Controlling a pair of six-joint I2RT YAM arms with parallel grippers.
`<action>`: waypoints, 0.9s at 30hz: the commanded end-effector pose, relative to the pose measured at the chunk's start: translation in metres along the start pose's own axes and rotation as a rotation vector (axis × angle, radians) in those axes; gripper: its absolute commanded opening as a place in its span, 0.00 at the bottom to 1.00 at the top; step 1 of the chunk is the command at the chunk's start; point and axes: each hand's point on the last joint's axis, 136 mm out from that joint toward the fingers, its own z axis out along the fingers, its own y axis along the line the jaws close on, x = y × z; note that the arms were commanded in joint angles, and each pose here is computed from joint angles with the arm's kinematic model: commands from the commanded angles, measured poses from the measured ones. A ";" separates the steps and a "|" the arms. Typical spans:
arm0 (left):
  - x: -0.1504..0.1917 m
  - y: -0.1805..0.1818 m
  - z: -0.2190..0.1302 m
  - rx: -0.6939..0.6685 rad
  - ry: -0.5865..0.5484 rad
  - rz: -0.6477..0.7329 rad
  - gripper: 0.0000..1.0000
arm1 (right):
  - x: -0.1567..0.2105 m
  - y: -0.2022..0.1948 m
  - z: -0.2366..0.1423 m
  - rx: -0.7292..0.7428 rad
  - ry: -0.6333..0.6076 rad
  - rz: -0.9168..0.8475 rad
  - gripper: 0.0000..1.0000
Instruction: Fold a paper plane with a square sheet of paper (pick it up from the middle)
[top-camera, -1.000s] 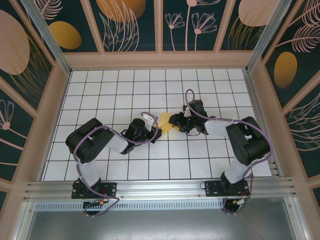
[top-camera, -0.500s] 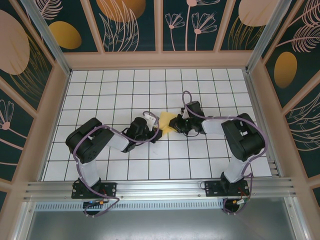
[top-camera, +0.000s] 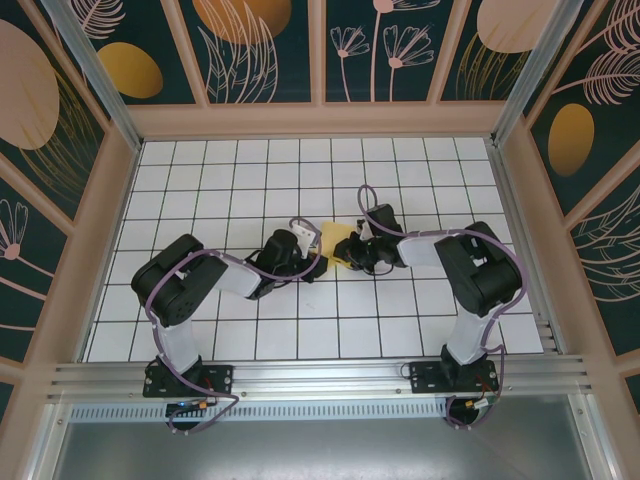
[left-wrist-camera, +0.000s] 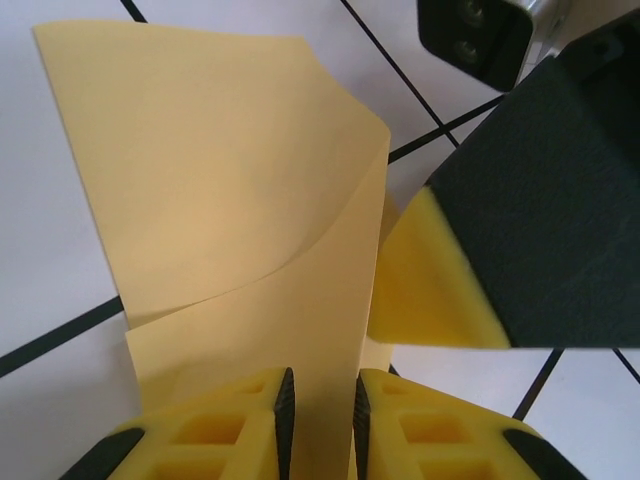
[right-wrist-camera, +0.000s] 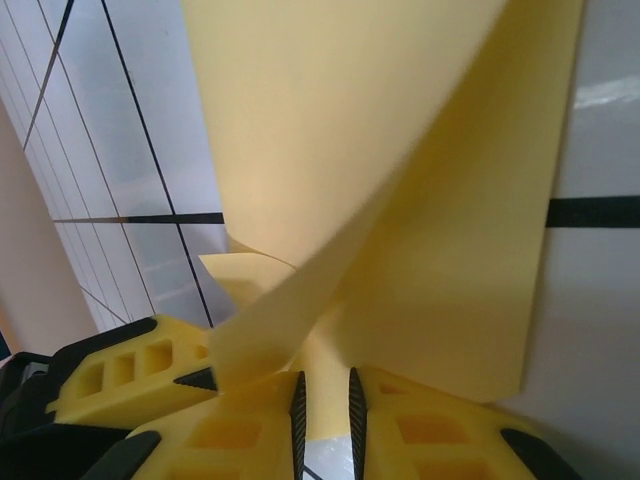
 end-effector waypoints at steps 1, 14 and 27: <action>-0.002 0.000 0.005 -0.003 0.019 0.022 0.26 | 0.000 0.000 0.005 0.016 0.006 -0.018 0.25; -0.003 -0.005 -0.006 0.016 -0.015 -0.073 0.15 | -0.004 0.000 0.001 0.022 -0.025 -0.059 0.30; -0.018 -0.020 -0.017 0.113 -0.101 -0.211 0.08 | -0.014 0.042 -0.026 -0.149 -0.076 -0.224 0.30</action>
